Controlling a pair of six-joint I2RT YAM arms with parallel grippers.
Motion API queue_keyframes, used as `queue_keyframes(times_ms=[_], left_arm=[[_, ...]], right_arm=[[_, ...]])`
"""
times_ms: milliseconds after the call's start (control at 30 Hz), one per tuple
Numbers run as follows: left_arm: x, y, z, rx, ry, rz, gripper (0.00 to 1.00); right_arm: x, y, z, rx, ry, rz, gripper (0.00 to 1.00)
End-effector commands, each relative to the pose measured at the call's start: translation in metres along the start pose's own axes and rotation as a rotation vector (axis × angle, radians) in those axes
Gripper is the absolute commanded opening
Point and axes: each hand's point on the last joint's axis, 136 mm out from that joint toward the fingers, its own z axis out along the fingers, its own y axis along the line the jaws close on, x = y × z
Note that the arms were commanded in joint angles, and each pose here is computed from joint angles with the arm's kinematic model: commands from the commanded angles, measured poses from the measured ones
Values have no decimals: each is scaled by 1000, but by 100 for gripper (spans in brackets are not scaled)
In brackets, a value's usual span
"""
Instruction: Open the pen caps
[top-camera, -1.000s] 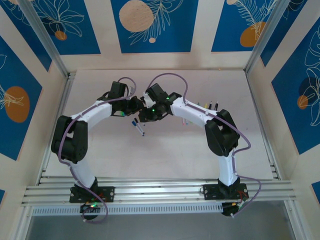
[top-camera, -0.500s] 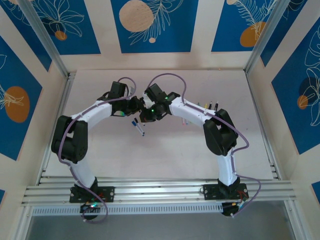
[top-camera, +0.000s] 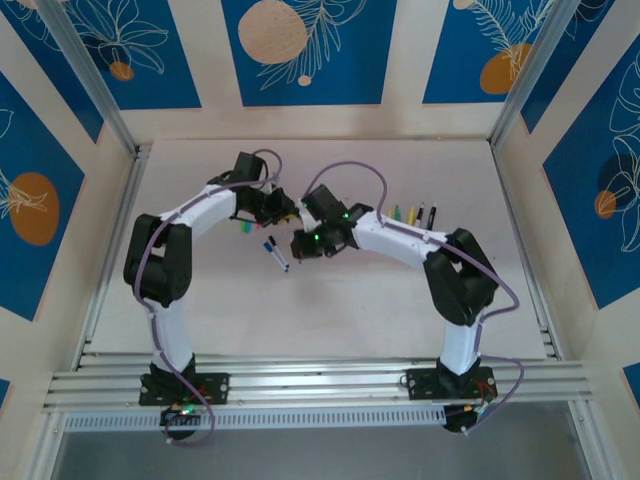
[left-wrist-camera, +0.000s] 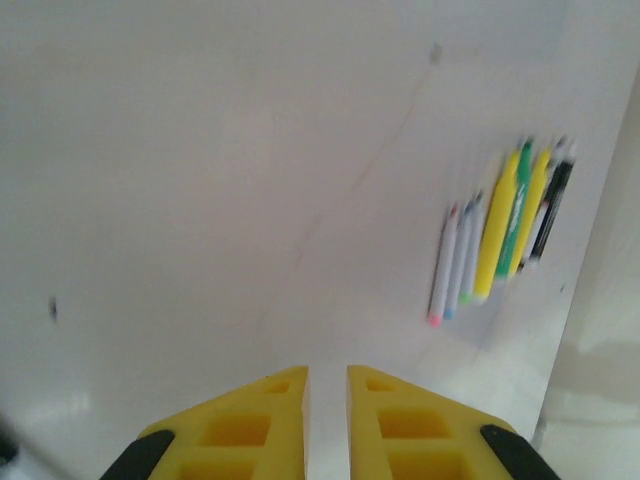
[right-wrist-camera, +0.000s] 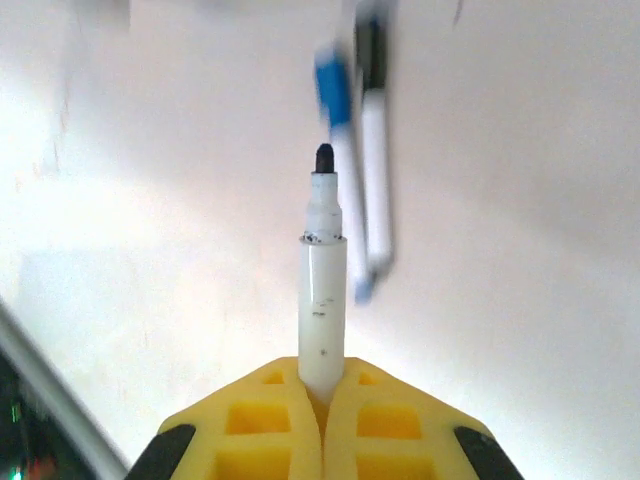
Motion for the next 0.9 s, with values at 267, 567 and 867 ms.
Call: queue_keyframes(times_ms=[267, 567, 867], left_arm=[[-40, -10, -14, 17, -123, 41, 0], [-13, 36, -24, -189, -83, 110, 0], [-1, 67, -20, -307, -37, 132, 0]], right_arm=[[39, -3, -24, 18, 91, 35, 0], [-5, -64, -39, 177, -15, 71, 0], [-42, -137, -34, 437, -5, 107, 0]])
